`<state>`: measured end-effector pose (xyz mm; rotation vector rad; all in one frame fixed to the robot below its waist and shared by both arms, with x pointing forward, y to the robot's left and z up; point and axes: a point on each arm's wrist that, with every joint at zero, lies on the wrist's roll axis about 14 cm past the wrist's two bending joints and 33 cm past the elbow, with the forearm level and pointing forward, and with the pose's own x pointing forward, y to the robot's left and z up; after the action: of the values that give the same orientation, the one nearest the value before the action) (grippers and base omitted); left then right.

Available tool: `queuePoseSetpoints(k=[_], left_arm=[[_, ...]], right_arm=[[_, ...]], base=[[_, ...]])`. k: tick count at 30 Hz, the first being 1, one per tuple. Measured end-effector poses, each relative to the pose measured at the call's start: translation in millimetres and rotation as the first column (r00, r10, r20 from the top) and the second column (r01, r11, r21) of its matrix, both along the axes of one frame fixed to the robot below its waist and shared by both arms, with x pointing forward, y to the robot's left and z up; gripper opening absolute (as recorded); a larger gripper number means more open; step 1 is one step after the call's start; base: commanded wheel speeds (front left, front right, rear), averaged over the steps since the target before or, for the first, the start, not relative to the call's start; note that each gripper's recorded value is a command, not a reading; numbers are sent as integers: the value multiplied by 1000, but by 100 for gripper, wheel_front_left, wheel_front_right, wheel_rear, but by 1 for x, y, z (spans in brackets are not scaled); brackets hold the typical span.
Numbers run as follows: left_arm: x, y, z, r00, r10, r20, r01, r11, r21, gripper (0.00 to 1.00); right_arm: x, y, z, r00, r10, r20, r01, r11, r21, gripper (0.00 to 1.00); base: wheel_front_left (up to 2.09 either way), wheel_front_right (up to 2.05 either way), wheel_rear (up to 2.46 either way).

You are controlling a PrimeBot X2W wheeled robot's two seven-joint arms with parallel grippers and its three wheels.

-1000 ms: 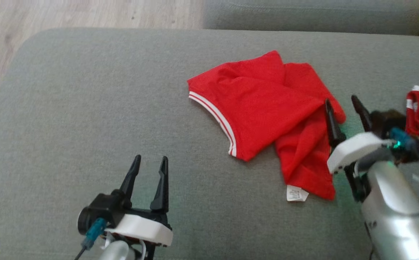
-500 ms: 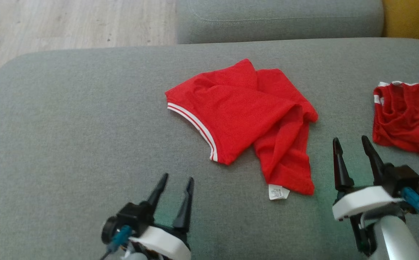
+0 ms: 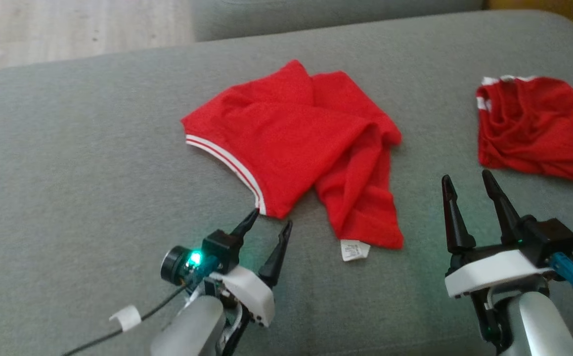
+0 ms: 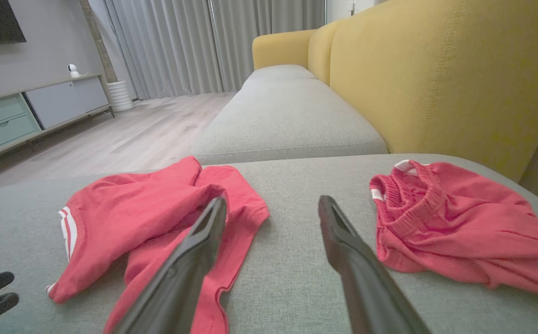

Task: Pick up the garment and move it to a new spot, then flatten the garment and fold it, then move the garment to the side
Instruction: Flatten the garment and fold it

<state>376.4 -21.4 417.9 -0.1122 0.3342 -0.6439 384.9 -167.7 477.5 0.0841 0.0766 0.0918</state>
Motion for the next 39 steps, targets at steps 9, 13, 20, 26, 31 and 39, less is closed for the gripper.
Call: queuePoseSetpoints(k=[9, 13, 20, 26, 31, 39], left_arm=[[12, -23, -26, 995, -79, -66, 82, 996, 41, 100], [17, -28, -33, 993, -86, -84, 92, 994, 62, 96], [24, -17, -39, 995, -49, -86, 58, 993, 107, 0], [23, -3, -37, 998, -14, -68, 23, 990, 138, 0], [34, 5, -10, 999, 27, 31, -31, 991, 127, 0], [50, 39, 70, 940, 133, 314, -154, 987, 43, 0]], right_arm=[[-12, -25, -12, 996, -78, -42, 78, 997, -7, 100], [-16, -33, -14, 993, -103, -49, 102, 995, -12, 100], [-17, -37, -10, 993, -113, -36, 112, 994, -9, 100], [-14, -33, -3, 995, -100, -12, 100, 995, -3, 100], [-11, -27, 5, 996, -83, 17, 83, 997, 3, 100], [-15, -25, 8, 996, -79, 29, 78, 997, 9, 100]], base=[[0, 0, 0], [0, 0, 0], [0, 0, 0], [0, 0, 0], [0, 0, 0], [0, 0, 0]])
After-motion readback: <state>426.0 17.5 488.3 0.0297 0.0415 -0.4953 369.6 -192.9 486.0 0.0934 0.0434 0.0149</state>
